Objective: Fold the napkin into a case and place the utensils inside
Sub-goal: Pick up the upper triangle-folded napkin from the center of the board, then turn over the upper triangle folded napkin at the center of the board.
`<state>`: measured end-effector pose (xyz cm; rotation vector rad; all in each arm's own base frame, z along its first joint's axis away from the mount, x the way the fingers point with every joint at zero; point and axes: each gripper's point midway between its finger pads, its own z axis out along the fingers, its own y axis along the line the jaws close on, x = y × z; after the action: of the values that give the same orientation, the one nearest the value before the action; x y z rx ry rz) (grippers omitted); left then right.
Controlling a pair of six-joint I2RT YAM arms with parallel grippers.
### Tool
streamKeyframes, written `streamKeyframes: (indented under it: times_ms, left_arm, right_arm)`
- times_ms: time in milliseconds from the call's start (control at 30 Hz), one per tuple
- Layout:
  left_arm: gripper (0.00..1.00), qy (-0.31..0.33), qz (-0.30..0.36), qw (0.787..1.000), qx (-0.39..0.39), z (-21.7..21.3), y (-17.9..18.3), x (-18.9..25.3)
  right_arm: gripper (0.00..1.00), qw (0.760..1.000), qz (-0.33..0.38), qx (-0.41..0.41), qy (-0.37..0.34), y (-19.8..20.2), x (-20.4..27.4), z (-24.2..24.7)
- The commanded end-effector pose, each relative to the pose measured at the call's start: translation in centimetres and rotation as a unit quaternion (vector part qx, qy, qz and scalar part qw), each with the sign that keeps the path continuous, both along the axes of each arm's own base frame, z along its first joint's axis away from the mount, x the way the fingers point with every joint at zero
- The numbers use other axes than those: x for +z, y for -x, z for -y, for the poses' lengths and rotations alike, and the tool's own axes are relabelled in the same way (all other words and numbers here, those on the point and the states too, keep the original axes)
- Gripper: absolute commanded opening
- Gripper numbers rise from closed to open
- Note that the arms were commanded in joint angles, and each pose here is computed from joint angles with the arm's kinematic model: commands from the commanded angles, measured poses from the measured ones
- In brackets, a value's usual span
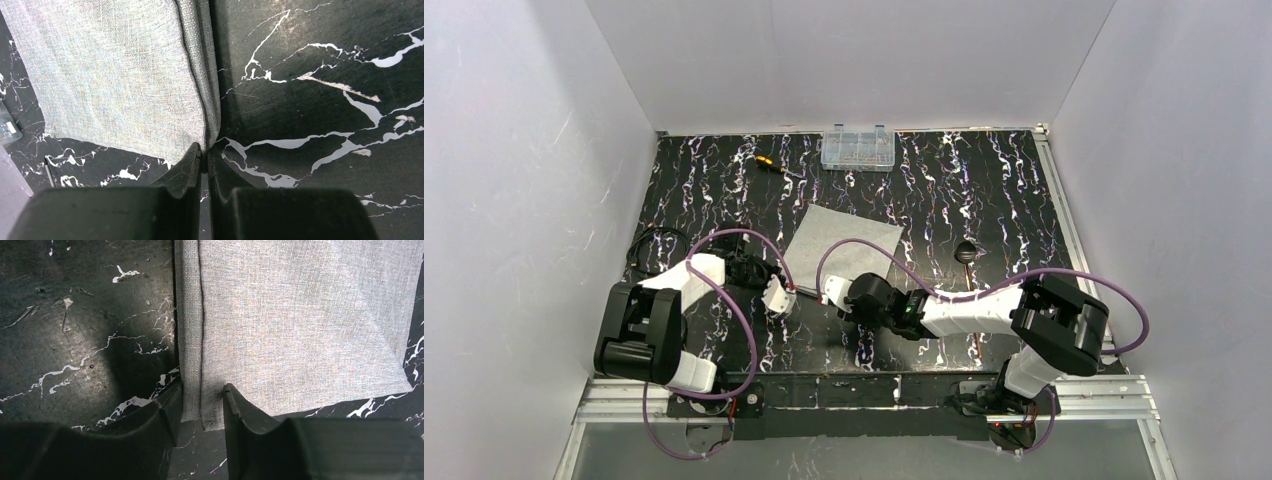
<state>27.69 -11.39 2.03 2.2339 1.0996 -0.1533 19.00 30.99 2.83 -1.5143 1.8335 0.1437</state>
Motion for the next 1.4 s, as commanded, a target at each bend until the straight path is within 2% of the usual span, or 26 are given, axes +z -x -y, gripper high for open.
streamKeyframes:
  times_ms: [0,33,100,200,233,500,700,900,1100,1367]
  left_arm:
    - [0.0,0.006,-0.013,1.0,-0.001,0.3,0.0,0.3]
    - [0.0,0.006,-0.013,1.0,0.0,0.3,0.0,0.3]
    - [0.0,0.007,-0.013,1.0,0.004,0.3,-0.3,0.4]
    - [0.0,0.011,-0.017,1.0,0.016,0.4,-0.6,0.9]
    - [0.0,0.014,-0.02,0.999,0.02,0.4,-0.7,1.1]
    - [0.0,0.034,-0.044,0.997,0.055,0.6,0.0,4.0]
    - [0.0,0.036,-0.059,0.996,0.051,0.5,2.3,5.6]
    - [0.0,0.036,-0.104,0.992,0.065,0.0,6.0,8.8]
    - [0.0,0.054,-0.152,0.982,0.094,-0.4,11.8,14.5]
    - [0.0,0.054,-0.257,0.953,0.15,-1.2,18.9,20.4]
  right_arm:
    - [0.44,0.999,-0.027,-0.009,0.029,0.8,-1.9,1.2]
    - [0.42,0.999,-0.029,-0.009,0.028,0.9,-2.0,1.1]
    - [0.32,0.999,-0.036,-0.012,0.021,0.7,-1.9,1.0]
    - [0.06,0.999,-0.035,-0.027,0.008,0.1,-1.1,0.7]
    - [0.01,0.999,-0.034,-0.031,0.0,-0.1,-0.6,0.5]
    - [0.01,0.996,-0.028,-0.051,-0.072,-0.2,4.1,0.0]
    - [0.01,0.992,-0.081,-0.045,-0.082,1.6,5.7,-0.4]
    - [0.01,0.983,-0.154,-0.043,-0.093,4.8,8.5,-1.0]
    - [0.01,0.969,-0.198,-0.031,-0.146,9.5,14.5,-1.8]
    - [0.01,0.946,-0.265,-0.018,-0.188,16.0,19.5,-1.6]
